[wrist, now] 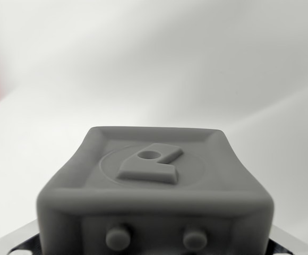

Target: Destack cube

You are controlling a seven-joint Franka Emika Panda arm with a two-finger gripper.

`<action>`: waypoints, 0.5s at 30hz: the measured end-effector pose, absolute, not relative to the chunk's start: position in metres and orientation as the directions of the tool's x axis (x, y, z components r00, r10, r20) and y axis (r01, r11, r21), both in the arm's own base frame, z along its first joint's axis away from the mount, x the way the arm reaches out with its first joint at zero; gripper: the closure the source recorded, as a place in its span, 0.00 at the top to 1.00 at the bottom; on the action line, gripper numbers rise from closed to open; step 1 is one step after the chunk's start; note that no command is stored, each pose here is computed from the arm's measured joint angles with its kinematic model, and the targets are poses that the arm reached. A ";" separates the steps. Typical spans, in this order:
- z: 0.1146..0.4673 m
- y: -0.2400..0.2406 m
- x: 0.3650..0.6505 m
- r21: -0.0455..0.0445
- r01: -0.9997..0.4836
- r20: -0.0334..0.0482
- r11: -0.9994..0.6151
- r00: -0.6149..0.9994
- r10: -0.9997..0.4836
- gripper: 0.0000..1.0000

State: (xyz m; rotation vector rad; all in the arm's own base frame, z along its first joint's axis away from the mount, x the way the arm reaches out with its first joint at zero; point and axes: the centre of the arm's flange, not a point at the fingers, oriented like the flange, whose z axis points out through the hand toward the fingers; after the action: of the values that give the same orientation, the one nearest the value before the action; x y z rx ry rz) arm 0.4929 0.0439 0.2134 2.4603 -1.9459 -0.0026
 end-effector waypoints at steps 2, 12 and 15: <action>0.212 0.041 0.491 0.005 -0.974 0.002 -0.225 0.225 -0.974 0.00; 0.208 0.027 0.478 0.005 -0.980 0.002 -0.197 0.197 -0.980 0.00; 0.206 0.022 0.475 0.005 -0.982 0.002 -0.188 0.188 -0.982 0.00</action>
State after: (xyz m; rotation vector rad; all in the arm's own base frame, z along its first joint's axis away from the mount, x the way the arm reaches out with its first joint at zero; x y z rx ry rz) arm 0.4748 0.0221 0.2065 2.4177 -1.9979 -0.0027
